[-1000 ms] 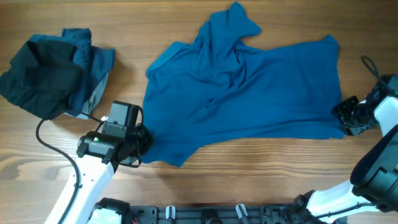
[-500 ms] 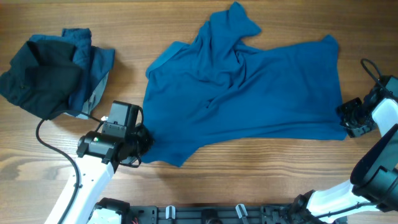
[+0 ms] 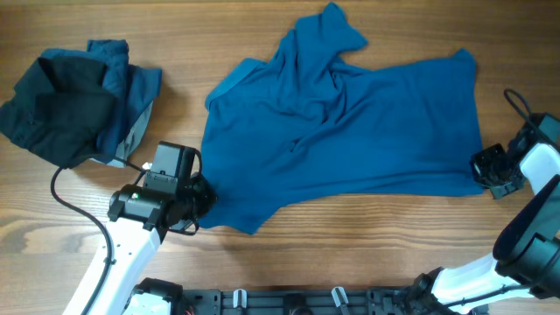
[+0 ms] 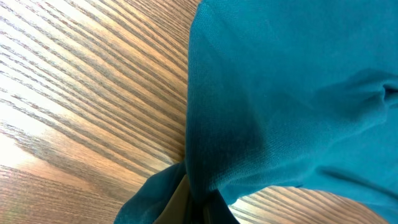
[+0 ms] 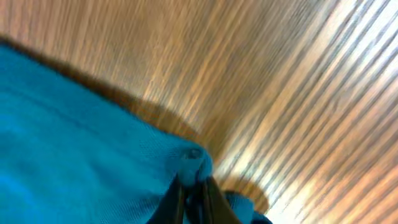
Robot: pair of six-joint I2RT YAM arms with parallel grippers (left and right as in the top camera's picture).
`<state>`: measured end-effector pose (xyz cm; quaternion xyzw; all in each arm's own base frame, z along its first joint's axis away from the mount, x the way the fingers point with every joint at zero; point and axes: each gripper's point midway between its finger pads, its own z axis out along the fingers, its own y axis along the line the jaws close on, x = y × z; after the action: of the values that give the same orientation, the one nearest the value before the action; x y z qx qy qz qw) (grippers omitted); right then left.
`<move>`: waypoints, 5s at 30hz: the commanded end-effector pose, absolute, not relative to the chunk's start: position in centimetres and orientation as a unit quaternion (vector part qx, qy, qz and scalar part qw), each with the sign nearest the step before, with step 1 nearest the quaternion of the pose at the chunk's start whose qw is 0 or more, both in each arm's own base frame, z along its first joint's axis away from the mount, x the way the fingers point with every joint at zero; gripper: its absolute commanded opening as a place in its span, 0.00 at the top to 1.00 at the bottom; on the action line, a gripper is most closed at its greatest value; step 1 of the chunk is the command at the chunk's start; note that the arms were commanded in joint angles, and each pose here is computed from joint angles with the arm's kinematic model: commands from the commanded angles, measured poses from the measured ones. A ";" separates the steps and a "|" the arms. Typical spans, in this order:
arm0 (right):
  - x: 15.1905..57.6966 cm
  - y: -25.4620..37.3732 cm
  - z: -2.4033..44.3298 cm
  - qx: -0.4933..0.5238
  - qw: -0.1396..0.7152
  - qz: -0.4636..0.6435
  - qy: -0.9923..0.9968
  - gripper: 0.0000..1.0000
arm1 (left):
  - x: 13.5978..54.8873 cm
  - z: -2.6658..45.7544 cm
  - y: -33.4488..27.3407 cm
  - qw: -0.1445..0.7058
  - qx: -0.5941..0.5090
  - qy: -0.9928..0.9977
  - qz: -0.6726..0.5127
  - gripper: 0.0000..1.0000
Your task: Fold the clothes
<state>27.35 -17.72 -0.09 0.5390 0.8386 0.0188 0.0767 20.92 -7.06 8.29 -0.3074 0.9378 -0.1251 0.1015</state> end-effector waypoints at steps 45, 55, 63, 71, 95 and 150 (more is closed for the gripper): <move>28.7 -16.9 10.3 0.515 0.215 0.053 0.828 0.96 | 22.1 8.6 -6.9 0.128 -0.304 0.935 -0.132 0.94; 29.4 -16.4 13.7 0.480 0.273 0.067 0.831 0.96 | 22.3 8.7 -7.1 0.132 -0.303 0.934 -0.137 0.96; 29.3 -16.0 13.5 0.478 0.265 0.077 0.834 0.96 | 23.3 9.9 -9.6 0.137 -0.244 0.938 -0.205 0.96; 31.1 -14.4 15.1 0.432 0.296 0.133 0.842 0.96 | 24.5 16.5 -11.2 0.212 -0.135 0.934 -0.254 0.96; 28.1 -9.0 45.4 0.278 0.527 0.159 0.787 0.96 | 15.9 59.6 -4.3 0.687 0.006 0.704 -0.180 0.96; 40.7 -11.7 17.1 0.237 0.144 0.170 0.946 0.96 | 41.2 19.4 -11.3 0.044 0.012 0.998 -0.040 0.96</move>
<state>42.70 -9.67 22.01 0.2544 0.9073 0.2627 0.2076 42.65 -10.64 20.58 0.0313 0.9958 -0.0180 0.0844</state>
